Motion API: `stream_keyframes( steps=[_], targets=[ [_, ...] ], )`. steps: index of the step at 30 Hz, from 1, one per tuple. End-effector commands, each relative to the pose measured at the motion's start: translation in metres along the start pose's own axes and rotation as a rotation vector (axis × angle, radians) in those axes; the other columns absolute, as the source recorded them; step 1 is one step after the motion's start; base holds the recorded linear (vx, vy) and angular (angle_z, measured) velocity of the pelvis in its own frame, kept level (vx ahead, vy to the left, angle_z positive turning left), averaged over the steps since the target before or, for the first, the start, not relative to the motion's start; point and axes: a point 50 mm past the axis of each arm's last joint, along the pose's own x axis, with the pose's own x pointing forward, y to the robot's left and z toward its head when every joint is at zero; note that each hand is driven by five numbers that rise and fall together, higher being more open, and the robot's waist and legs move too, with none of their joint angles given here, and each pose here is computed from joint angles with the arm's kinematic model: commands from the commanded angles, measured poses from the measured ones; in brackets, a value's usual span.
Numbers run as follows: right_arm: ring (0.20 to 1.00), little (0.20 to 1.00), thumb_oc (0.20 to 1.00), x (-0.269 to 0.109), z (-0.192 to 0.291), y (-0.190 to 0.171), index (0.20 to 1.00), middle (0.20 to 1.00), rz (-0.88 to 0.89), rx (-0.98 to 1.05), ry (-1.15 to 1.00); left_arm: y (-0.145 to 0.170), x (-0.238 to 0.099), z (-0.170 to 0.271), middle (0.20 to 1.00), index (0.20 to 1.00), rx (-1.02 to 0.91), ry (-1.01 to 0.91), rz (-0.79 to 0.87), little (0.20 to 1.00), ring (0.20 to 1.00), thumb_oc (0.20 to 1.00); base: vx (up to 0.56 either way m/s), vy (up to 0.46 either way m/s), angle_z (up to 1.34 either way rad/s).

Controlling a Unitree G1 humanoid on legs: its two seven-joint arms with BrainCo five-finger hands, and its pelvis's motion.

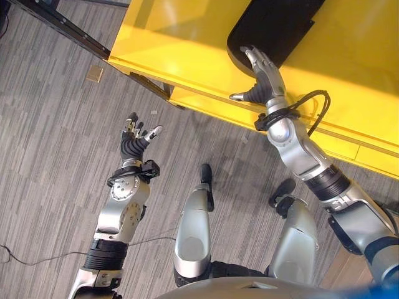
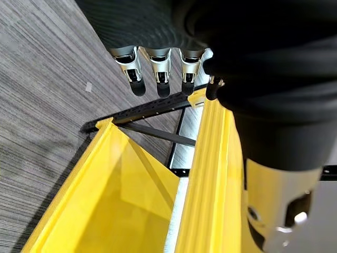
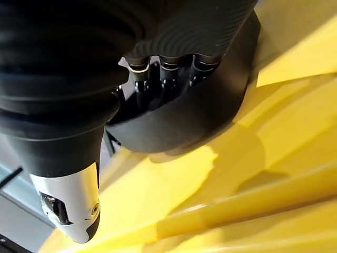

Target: Move parts from the plastic box to the shelf.

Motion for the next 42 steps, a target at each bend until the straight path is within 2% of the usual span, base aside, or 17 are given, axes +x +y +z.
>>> stream_keyframes(
  steps=[1,6,13,21,33,42],
  targets=[
    [1.000,1.000,1.000,0.011,0.013,-0.001,1.000,1.000,-0.002,-0.065,-0.054,0.005,-0.005,0.023,1.000,1.000,0.028,-0.133,-0.044,1.000,1.000,1.000,0.00,0.000,0.00],
    [1.000,1.000,1.000,0.017,0.010,0.001,1.000,1.000,0.043,-0.275,-0.074,0.007,-0.003,0.024,1.000,1.000,0.026,-0.159,-0.040,1.000,1.000,1.000,-0.01,-0.014,0.00],
    [1.000,1.000,1.000,0.024,-0.015,0.000,1.000,1.000,0.048,-0.377,0.032,0.011,-0.001,0.022,1.000,1.000,0.029,-0.163,-0.058,1.000,1.000,1.000,-0.01,-0.004,0.01],
    [1.000,1.000,1.000,0.025,-0.033,-0.005,1.000,1.000,0.038,-0.450,0.084,0.012,-0.001,0.020,1.000,1.000,0.014,-0.156,-0.114,1.000,1.000,1.000,-0.01,-0.014,0.00],
    [1.000,1.000,1.000,0.025,-0.061,-0.012,1.000,1.000,0.101,-0.589,0.142,0.019,0.002,0.020,1.000,1.000,0.022,-0.157,-0.103,1.000,1.000,1.000,0.00,-0.013,-0.02],
    [1.000,1.000,1.000,0.019,-0.071,-0.010,1.000,1.000,0.178,-0.744,0.052,0.025,0.003,0.019,1.000,1.000,0.025,-0.152,-0.102,1.000,1.000,1.000,0.00,-0.007,-0.01]
  ],
)
